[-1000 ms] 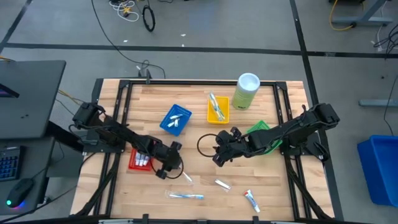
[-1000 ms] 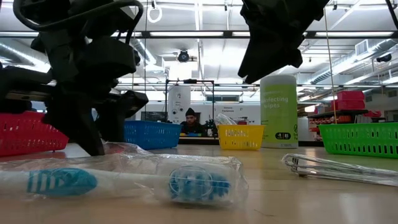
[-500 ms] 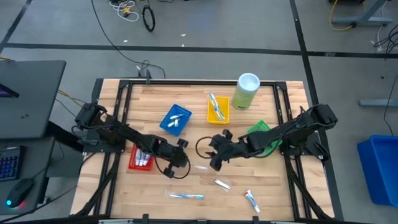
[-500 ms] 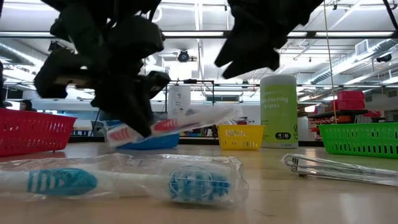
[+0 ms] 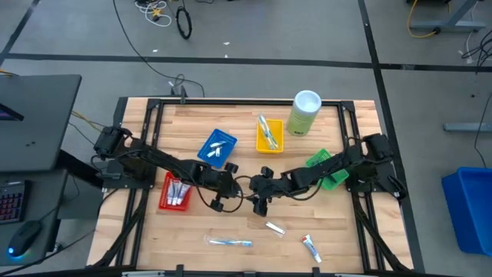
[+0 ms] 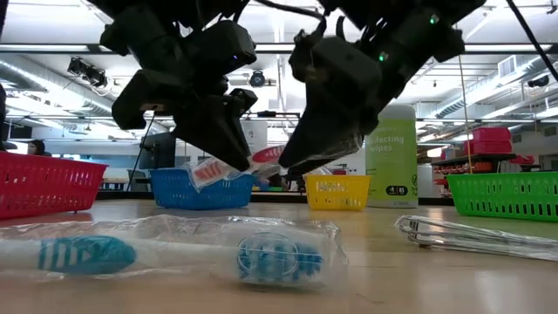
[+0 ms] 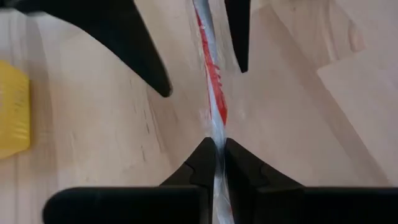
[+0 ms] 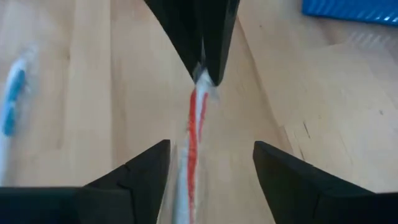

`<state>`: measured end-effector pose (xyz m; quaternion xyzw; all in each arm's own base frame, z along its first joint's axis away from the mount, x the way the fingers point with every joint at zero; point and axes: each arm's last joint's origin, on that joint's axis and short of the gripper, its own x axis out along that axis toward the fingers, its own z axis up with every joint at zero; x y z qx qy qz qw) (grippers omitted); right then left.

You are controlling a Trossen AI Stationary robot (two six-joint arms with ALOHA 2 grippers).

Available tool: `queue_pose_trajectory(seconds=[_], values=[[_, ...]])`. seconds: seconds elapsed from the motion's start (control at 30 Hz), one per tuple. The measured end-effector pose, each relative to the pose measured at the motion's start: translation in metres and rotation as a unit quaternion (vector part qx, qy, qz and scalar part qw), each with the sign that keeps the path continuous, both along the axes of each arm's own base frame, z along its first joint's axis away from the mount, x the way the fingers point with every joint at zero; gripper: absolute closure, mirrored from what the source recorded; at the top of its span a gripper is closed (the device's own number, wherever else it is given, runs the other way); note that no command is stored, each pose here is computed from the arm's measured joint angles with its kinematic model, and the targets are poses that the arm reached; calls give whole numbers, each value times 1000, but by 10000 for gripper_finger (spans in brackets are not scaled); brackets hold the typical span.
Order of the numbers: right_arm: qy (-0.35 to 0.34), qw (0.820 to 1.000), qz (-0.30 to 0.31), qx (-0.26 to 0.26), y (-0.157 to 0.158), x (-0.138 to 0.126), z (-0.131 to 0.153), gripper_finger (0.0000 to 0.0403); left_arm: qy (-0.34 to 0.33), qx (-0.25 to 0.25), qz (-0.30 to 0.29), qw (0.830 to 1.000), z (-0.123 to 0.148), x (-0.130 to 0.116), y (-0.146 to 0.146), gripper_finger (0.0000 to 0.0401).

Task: Pick & Place Travel size toiletries
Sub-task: Put the red toothbrush into the yellow basket

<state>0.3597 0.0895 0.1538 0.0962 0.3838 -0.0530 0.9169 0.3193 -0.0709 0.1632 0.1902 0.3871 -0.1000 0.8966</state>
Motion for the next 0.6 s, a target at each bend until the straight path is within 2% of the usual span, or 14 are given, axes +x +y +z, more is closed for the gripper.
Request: queue_pose_trajectory(seconds=[0.17, 0.43, 0.6], values=[[10, 1000, 13, -15, -5, 2, -7, 200, 0, 4, -1, 1000, 0, 0, 2, 369], [-1, 999, 36, -22, -12, 6, -5, 305, -2, 22, -4, 1000, 1, 1, 4, 374], [-16, 999, 47, -20, -15, 9, -3, 364, 2, 9, 11, 1000, 0, 1, 9, 367]])
